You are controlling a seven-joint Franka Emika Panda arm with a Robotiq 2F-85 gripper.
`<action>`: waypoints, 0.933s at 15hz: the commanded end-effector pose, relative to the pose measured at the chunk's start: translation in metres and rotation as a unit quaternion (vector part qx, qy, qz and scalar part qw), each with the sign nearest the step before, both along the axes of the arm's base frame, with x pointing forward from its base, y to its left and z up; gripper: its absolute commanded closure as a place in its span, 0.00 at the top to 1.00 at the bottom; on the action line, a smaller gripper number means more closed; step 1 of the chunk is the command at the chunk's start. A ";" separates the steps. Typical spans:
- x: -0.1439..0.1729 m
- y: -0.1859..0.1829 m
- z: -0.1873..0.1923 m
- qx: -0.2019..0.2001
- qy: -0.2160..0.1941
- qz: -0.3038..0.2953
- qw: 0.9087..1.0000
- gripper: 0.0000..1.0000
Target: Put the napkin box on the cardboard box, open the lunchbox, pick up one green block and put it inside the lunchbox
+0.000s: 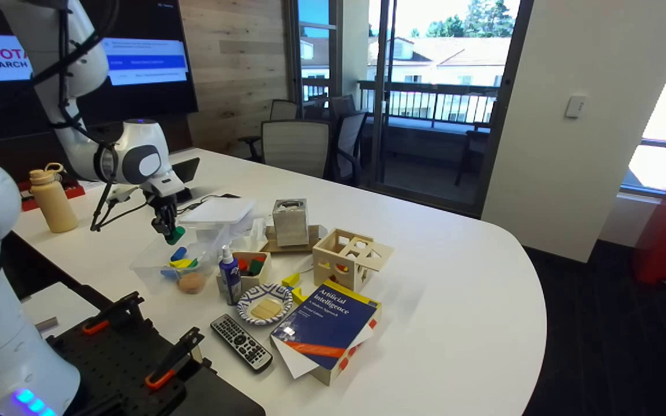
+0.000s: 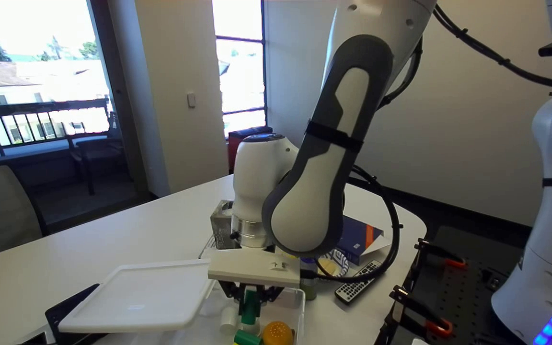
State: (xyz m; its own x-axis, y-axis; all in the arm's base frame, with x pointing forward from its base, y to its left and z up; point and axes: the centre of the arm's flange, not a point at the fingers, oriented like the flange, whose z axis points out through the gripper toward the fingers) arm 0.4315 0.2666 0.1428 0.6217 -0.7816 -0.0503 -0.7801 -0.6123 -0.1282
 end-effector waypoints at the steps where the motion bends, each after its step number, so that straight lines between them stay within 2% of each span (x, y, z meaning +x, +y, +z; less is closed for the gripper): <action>1: 0.019 -0.007 -0.024 0.003 0.028 0.010 1.000 0.08; 4: 0.024 -0.011 -0.036 0.001 0.039 0.014 0.999 0.08; 5: 0.025 -0.011 -0.038 0.000 0.040 0.017 0.999 0.27; 6: 0.026 -0.010 -0.039 0.001 0.041 0.017 0.999 0.57; 8: 0.026 -0.010 -0.038 0.002 0.041 0.021 0.999 0.65; 12: 0.024 -0.011 -0.028 0.007 0.032 0.030 0.999 0.95; 14: 0.022 -0.014 -0.019 0.007 0.025 0.036 0.999 1.00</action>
State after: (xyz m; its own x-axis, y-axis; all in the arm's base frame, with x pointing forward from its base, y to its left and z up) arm 0.4547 0.2593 0.1040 0.6578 -0.7485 -0.0842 -0.7531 -0.6521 -0.0872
